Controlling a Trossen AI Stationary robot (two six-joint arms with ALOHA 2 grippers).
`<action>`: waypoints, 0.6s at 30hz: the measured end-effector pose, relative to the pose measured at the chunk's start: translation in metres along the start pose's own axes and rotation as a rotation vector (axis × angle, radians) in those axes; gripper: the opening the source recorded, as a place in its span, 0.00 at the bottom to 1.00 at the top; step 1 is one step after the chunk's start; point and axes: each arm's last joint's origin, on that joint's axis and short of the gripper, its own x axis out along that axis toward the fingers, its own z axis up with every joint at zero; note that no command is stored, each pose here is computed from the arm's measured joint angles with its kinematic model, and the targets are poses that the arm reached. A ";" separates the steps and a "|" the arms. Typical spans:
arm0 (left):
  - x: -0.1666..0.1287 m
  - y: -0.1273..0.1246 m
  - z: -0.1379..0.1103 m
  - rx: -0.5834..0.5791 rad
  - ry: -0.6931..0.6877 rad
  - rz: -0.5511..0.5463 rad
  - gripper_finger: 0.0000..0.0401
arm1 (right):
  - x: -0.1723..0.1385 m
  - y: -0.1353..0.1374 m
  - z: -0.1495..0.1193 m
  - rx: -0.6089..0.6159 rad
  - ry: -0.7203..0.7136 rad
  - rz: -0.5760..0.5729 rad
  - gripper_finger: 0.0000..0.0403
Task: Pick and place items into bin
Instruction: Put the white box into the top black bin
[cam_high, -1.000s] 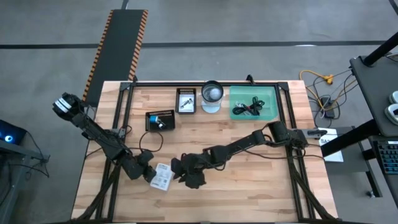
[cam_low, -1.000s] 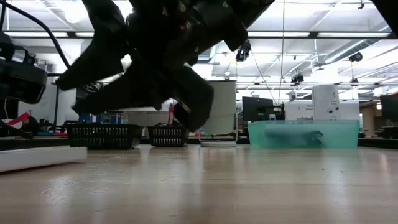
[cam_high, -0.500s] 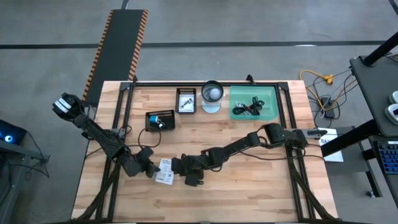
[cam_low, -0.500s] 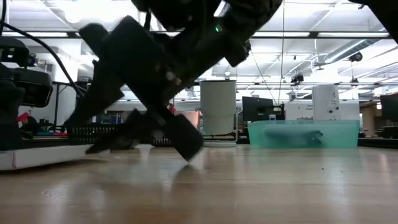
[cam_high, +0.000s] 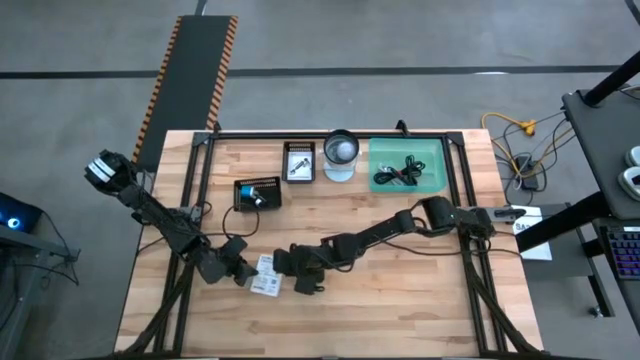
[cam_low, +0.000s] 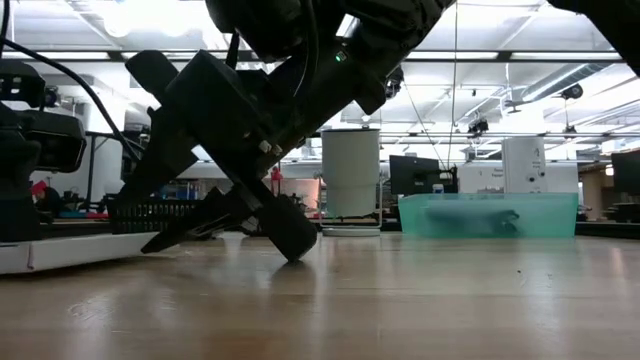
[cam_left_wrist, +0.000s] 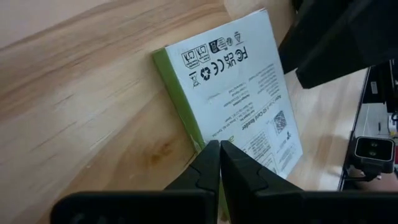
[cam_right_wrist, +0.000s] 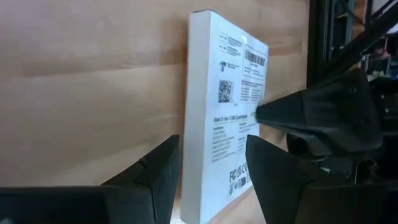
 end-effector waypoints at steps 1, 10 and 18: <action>0.000 0.000 0.000 0.001 -0.003 -0.004 0.00 | 0.000 0.000 0.000 -0.007 0.002 0.000 0.42; 0.006 -0.001 -0.001 0.038 -0.042 -0.018 0.00 | 0.004 0.003 -0.002 -0.021 0.013 0.033 0.42; 0.014 -0.005 -0.003 0.095 -0.067 -0.076 0.00 | 0.003 0.005 -0.002 -0.030 0.038 0.108 0.42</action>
